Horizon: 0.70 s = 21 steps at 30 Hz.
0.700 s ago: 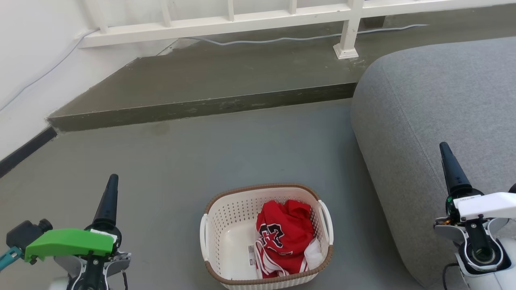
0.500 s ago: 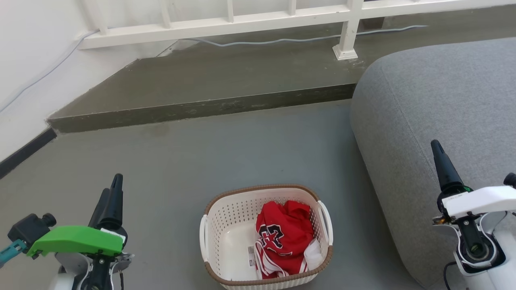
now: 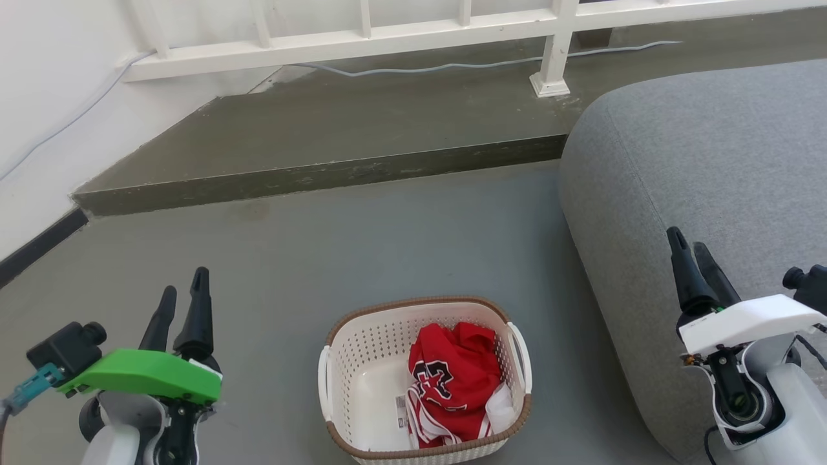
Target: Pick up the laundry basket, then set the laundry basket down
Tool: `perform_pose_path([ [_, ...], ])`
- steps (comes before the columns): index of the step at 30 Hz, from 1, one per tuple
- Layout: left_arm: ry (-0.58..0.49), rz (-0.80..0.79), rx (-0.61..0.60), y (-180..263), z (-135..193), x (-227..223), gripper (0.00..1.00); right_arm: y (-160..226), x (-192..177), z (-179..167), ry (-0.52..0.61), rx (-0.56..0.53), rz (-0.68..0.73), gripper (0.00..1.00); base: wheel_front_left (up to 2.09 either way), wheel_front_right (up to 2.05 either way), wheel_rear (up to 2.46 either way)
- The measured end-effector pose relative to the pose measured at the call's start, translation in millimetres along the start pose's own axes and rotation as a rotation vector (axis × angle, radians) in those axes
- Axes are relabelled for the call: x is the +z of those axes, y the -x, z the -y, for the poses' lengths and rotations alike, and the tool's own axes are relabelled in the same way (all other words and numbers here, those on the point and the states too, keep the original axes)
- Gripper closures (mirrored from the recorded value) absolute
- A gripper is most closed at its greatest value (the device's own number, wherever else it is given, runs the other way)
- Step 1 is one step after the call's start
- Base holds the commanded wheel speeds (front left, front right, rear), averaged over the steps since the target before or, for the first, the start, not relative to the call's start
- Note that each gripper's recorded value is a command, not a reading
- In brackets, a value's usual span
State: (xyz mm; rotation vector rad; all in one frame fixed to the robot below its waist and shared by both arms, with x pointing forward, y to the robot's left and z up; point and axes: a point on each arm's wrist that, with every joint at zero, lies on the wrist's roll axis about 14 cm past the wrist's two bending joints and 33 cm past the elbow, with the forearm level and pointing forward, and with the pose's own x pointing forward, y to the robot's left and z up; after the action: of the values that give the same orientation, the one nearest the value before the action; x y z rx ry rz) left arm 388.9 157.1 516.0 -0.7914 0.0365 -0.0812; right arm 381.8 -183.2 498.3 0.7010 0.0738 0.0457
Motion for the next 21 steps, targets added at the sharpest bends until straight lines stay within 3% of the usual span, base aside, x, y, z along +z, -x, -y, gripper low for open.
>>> perform_pose_path([
  [21,-0.276,0.044,-0.054,0.6,22.4,-2.2,0.0,3.5,-5.1,-9.4,0.286,0.028,0.016,0.0,0.0,0.0,0.0],
])
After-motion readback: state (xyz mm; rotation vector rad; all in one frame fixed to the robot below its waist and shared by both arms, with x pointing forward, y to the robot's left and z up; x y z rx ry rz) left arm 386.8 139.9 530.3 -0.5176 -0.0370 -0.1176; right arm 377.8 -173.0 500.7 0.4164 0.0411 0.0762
